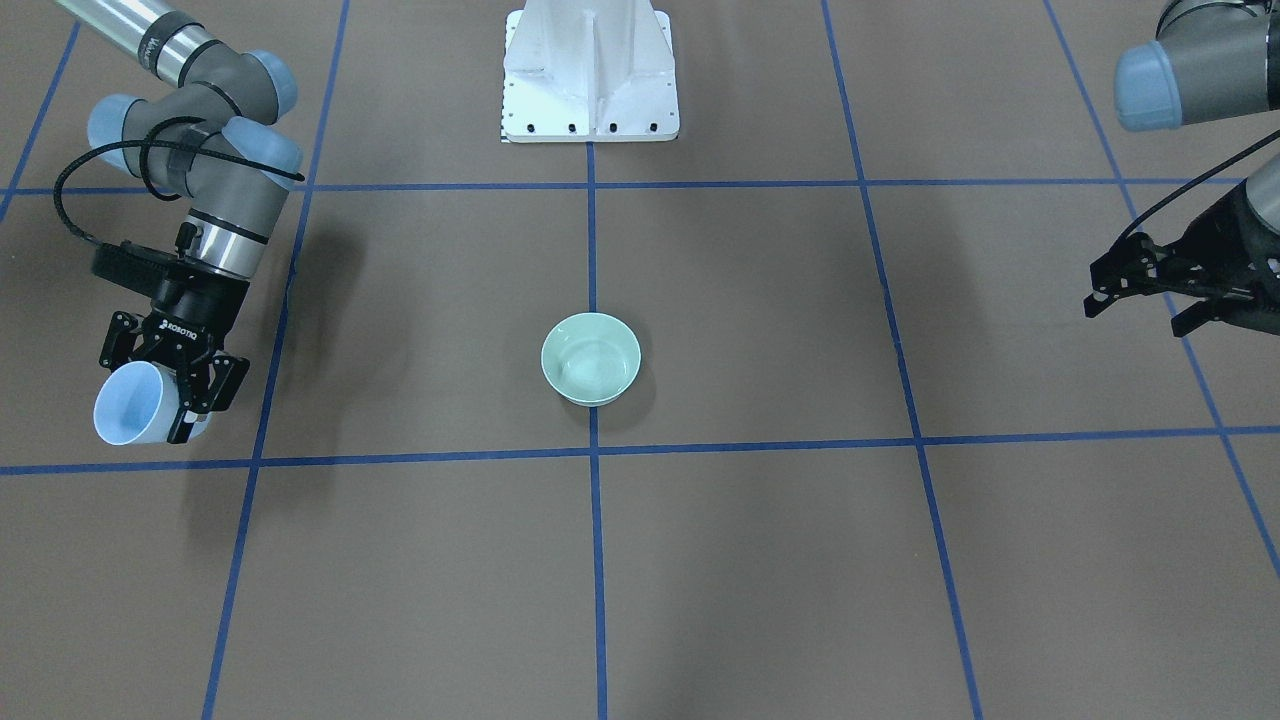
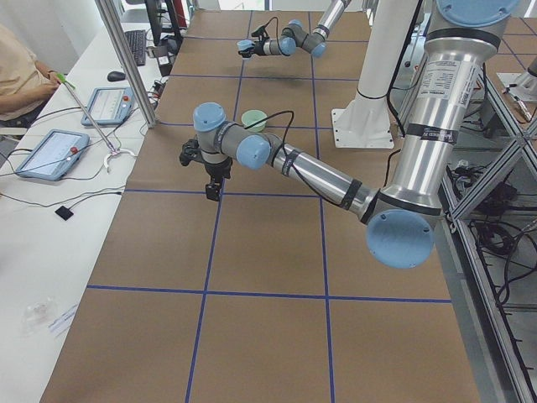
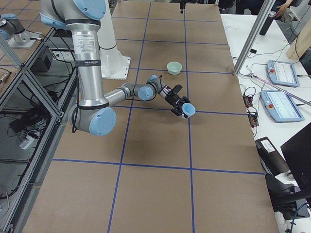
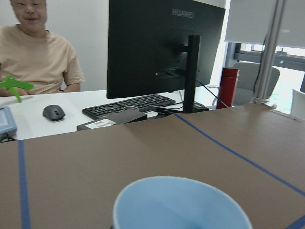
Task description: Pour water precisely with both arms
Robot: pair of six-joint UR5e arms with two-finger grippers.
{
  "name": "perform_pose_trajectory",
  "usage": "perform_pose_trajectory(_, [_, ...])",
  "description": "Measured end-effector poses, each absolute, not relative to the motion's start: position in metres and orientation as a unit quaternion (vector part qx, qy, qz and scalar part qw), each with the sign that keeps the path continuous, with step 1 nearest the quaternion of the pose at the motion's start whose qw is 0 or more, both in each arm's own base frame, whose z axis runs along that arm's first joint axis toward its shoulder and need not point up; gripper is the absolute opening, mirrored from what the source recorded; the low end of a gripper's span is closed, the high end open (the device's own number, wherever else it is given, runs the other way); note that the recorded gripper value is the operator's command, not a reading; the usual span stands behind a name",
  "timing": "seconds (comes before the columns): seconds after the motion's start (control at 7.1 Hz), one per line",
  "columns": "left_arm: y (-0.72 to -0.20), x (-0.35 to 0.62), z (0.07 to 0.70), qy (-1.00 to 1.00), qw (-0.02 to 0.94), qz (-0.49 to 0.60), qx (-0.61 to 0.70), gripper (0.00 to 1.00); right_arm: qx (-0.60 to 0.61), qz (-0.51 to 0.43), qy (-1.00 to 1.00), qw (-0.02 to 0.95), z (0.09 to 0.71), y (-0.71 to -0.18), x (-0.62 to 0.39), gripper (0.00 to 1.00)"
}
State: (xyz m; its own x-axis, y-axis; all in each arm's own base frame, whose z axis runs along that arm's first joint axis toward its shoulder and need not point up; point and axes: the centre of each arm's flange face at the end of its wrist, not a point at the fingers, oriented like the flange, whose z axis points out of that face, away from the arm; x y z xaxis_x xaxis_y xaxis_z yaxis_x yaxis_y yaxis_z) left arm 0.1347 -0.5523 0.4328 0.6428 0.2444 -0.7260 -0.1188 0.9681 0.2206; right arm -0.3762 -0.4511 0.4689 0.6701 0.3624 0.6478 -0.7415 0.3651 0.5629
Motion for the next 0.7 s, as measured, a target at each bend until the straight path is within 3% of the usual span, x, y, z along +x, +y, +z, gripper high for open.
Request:
perform_pose_trajectory(0.28, [-0.552,0.136,0.43,0.412,0.903,0.098,0.077,1.0,0.441,0.303,-0.29,0.793,0.449,-0.439,-0.381,0.0])
perform_pose_trajectory(0.7, [-0.552,0.135,0.429,0.412,0.903,0.097,0.077,1.0,0.494,0.14,-0.337,0.789,0.42,-0.405,-0.401,0.0])
